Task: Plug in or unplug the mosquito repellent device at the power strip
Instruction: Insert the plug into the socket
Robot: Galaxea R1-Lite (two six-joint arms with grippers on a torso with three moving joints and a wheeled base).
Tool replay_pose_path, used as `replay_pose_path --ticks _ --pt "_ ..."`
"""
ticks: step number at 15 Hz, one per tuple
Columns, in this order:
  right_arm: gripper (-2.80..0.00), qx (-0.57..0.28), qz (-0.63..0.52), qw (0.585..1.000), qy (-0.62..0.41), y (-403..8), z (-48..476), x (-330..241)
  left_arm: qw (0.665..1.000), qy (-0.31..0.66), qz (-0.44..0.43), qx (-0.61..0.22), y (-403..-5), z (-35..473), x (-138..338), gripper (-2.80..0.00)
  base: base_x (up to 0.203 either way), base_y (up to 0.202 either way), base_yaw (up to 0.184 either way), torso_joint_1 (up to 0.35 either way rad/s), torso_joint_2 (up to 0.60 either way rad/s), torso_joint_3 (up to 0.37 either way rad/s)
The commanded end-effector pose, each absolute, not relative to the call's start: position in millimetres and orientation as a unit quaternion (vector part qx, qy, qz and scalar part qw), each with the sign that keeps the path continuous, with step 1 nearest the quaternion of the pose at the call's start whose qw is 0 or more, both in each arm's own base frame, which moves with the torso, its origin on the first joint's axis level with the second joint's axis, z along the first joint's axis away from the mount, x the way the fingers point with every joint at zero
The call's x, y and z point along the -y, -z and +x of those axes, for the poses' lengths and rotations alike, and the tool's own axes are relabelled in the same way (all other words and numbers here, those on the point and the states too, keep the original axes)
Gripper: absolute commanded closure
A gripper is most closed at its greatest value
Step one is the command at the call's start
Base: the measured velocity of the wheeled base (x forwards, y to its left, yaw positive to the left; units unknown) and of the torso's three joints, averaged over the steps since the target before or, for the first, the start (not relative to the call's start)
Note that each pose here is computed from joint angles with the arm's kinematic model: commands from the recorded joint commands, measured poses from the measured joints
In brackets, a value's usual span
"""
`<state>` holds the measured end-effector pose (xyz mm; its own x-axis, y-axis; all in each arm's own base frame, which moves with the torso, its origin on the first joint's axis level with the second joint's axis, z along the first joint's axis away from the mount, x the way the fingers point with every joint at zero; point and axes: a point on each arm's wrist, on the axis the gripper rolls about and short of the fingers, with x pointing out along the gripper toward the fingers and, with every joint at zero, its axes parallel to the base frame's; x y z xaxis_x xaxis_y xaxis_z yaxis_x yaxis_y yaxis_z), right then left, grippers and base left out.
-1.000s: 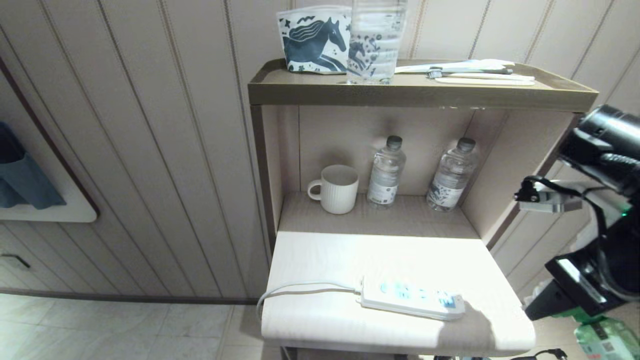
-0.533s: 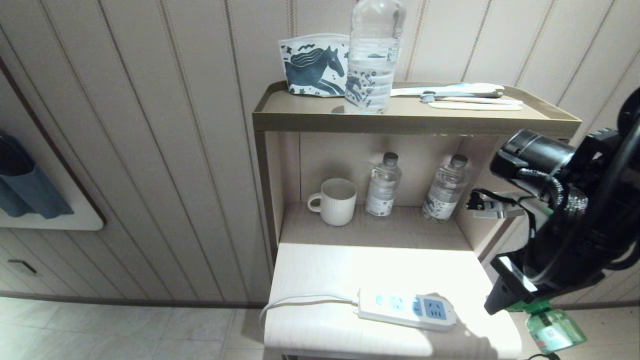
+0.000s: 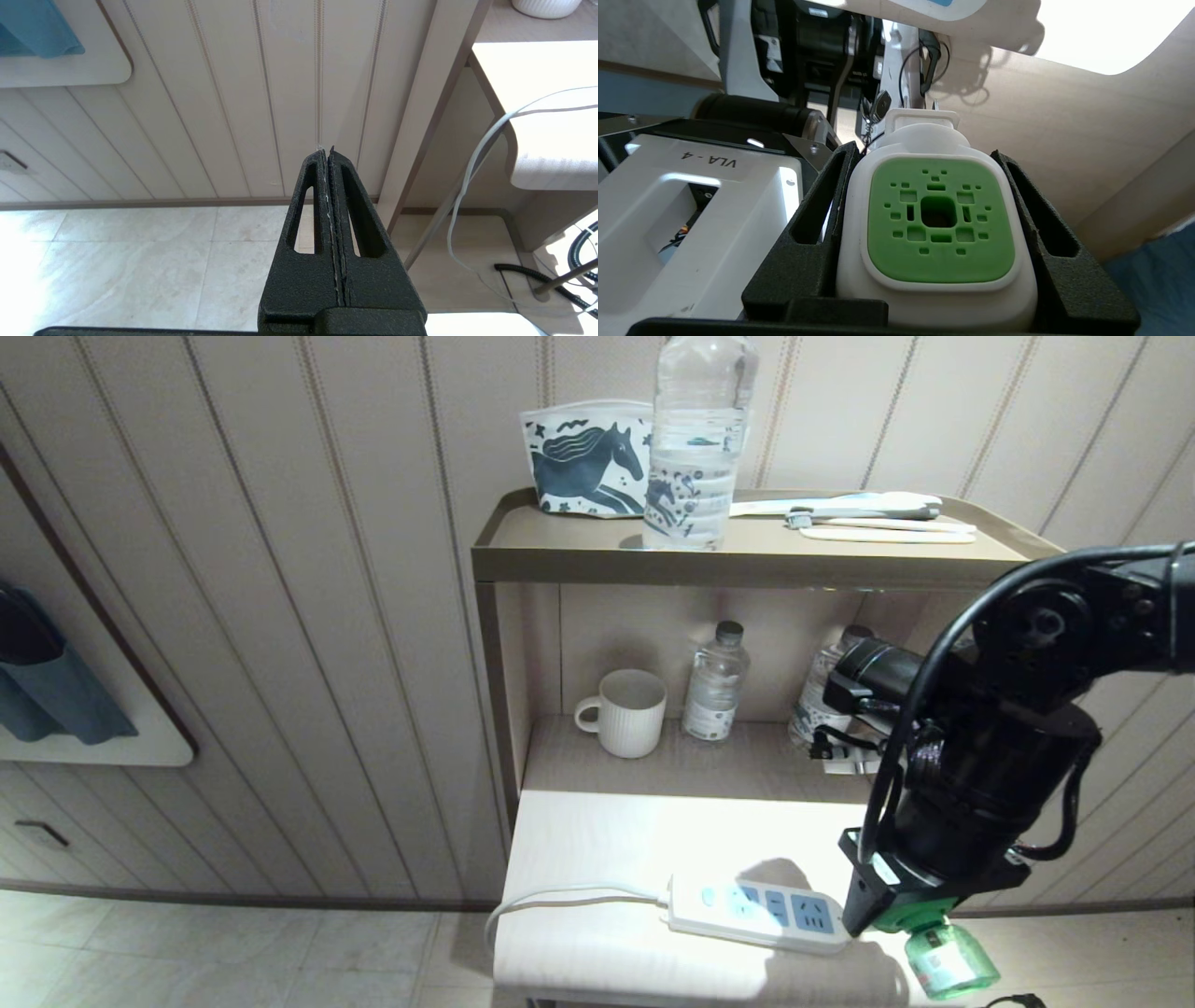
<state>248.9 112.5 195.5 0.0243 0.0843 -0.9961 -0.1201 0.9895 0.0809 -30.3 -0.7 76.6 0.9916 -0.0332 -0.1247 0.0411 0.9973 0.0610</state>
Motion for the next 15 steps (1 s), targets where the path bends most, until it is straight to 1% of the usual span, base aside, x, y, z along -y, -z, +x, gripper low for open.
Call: replay_pose_path --ticks 1,6,11,15 --pt "0.00 -0.712 -0.018 0.699 -0.064 -179.0 256.7 -115.9 0.997 0.019 0.032 -0.063 -76.6 -30.2 0.8 0.00 0.000 0.000 0.000 0.000 0.00 0.000" --pt "0.00 -0.718 -0.020 0.693 -0.061 -161.1 270.8 -121.4 0.997 0.019 0.032 -0.063 -76.6 -30.2 0.8 0.00 0.000 0.000 0.000 0.000 0.00 0.000" --pt "0.00 -0.716 -0.021 0.695 -0.059 -160.3 276.1 -123.4 0.997 0.019 0.032 -0.062 -76.6 -30.3 0.8 0.00 0.000 0.000 0.000 0.000 0.00 0.000" --pt "0.00 -0.718 -0.016 0.694 -0.053 -152.1 280.9 -125.0 0.997 0.019 0.032 -0.062 -76.6 -30.3 0.8 0.00 0.000 0.000 0.000 0.000 0.00 0.000"
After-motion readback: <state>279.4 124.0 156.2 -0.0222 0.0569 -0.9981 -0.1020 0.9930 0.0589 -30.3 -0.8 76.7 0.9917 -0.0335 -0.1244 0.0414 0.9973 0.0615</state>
